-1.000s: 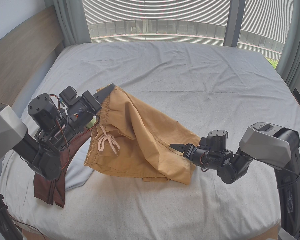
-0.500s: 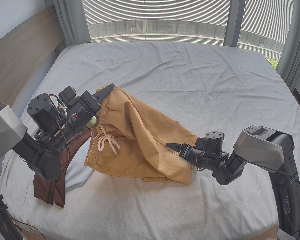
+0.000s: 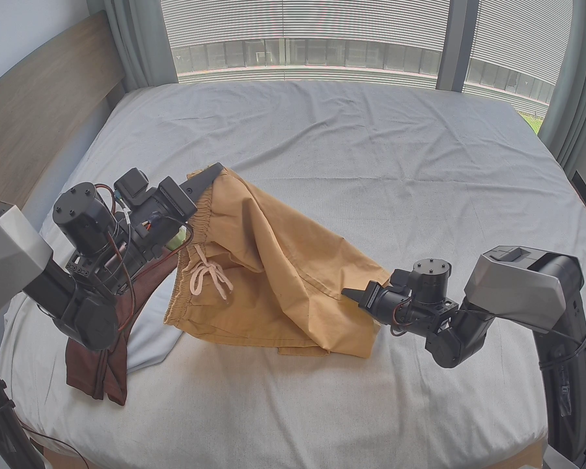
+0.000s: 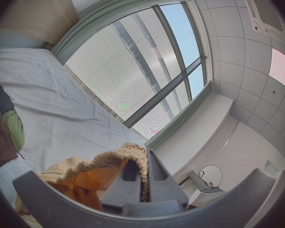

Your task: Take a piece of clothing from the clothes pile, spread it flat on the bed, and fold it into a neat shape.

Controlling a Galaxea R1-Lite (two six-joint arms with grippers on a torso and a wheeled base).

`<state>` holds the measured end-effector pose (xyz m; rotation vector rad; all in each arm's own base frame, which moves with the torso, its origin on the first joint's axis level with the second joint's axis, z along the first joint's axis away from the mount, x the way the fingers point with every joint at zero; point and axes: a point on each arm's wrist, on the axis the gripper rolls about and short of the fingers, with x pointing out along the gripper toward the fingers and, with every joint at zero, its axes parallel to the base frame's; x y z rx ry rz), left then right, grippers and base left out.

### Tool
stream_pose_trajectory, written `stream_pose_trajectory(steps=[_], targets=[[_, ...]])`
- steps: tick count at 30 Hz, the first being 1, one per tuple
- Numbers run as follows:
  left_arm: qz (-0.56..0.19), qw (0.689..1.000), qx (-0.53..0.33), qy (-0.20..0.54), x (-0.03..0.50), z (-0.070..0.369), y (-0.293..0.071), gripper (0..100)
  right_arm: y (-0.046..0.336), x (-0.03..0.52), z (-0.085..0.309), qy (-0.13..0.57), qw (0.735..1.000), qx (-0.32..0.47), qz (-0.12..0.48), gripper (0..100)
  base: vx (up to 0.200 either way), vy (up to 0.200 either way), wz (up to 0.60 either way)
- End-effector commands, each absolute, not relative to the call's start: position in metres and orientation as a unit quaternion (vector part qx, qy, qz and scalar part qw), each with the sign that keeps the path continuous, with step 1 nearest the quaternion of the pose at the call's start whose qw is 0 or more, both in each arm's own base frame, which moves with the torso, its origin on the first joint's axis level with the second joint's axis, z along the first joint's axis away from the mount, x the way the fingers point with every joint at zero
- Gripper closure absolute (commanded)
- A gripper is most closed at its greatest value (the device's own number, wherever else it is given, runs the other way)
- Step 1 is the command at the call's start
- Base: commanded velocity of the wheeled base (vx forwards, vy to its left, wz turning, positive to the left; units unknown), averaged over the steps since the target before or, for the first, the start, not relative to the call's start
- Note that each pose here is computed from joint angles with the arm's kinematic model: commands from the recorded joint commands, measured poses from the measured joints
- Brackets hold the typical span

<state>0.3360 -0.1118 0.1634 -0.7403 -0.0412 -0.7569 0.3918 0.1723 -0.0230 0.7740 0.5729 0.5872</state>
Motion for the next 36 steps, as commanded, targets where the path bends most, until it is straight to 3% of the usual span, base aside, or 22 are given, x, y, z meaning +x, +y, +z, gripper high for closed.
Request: stream_pose_trajectory(steps=[1,8,25,36], targets=[[-0.36,0.863,-0.353,-0.02,0.336,0.164,-0.111,100,0.16,0.382,0.01,0.248,0.846,0.371,0.292,100,0.0,0.0,0.0],[-0.364,0.861,-0.354,-0.031,0.333,0.172,-0.11,100,0.137,0.361,0.058,0.21,0.852,0.375,0.3,100,0.0,0.0,0.0],[-0.378,0.858,-0.347,-0.033,0.329,0.177,-0.109,100,0.118,0.324,0.105,0.169,0.861,0.349,0.329,100,0.0,0.0,0.0],[-0.434,0.856,-0.28,-0.023,0.308,0.184,-0.091,100,0.1,0.308,0.184,0.093,0.875,0.33,0.342,100,0.0,0.0,0.0]])
